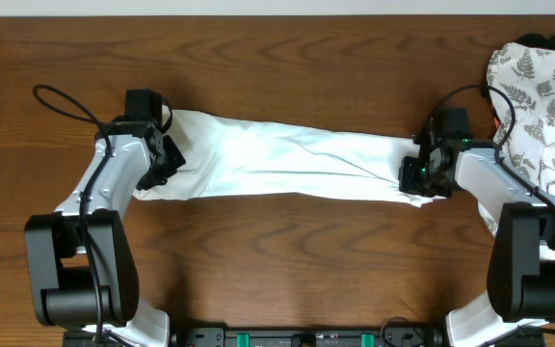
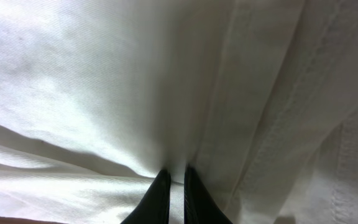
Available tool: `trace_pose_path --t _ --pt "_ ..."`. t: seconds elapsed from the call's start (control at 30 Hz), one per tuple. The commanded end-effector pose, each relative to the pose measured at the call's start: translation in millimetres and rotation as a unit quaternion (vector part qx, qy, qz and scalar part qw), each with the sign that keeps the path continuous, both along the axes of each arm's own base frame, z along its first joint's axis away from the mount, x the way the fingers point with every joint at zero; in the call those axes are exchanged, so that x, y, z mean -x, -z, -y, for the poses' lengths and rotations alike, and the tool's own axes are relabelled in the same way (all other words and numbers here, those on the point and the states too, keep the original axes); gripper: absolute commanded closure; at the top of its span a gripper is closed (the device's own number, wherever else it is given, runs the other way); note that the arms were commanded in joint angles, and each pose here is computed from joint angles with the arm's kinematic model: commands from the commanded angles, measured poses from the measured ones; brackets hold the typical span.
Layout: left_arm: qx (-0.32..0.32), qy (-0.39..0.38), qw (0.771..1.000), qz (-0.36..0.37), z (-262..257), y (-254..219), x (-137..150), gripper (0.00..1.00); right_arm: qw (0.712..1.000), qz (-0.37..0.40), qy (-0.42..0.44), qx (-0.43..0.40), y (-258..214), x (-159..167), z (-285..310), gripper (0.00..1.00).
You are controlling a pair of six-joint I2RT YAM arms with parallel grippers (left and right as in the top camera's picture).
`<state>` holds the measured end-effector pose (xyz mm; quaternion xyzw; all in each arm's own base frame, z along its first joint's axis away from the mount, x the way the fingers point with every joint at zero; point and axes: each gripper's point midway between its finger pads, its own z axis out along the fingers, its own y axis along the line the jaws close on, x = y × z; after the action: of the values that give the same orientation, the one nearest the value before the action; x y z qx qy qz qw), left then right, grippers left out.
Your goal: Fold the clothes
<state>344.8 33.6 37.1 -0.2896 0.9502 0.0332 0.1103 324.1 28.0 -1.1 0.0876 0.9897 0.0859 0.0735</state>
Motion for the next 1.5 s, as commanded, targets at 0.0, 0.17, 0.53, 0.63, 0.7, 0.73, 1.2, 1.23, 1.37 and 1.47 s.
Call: trace_pose_path --t 0.0,0.17,0.53,0.63,0.7,0.73,1.2,1.23,1.37,1.47 --pt "-0.023 -0.018 0.999 -0.015 -11 8 7 0.89 1.000 -0.017 -0.005 0.010 9 8 2 0.91" --pt "-0.023 -0.018 0.999 -0.027 -11 21 11 0.89 1.000 -0.017 -0.004 0.010 9 8 2 0.90" --pt "-0.039 -0.019 0.999 0.003 -16 20 -7 0.89 0.999 0.004 -0.030 0.016 7 0 2 0.81" --pt "-0.040 -0.021 0.998 0.048 -17 -7 -30 0.89 0.998 0.033 -0.048 0.020 4 -13 3 0.73" --pt "-0.040 -0.022 0.996 0.075 -18 -24 -43 0.89 0.997 0.051 -0.044 0.021 2 -22 6 0.71" --pt "-0.039 -0.021 0.995 0.086 -17 -32 -48 0.89 0.997 0.060 -0.042 0.022 0 -27 7 0.70" --pt "0.006 -0.006 0.982 0.188 1 -106 -63 0.94 0.990 0.113 -0.081 0.034 -18 -56 8 0.66" --pt "0.010 -0.002 0.983 0.185 3 -103 -63 0.94 0.989 0.118 -0.085 0.036 -22 -59 8 0.64" --pt "0.012 0.004 0.985 0.170 8 -96 -59 0.94 0.989 0.113 -0.090 0.035 -39 -66 6 0.60" --pt "0.014 0.005 0.986 0.167 8 -95 -58 0.94 0.991 0.090 -0.090 0.036 -55 -64 5 0.78"
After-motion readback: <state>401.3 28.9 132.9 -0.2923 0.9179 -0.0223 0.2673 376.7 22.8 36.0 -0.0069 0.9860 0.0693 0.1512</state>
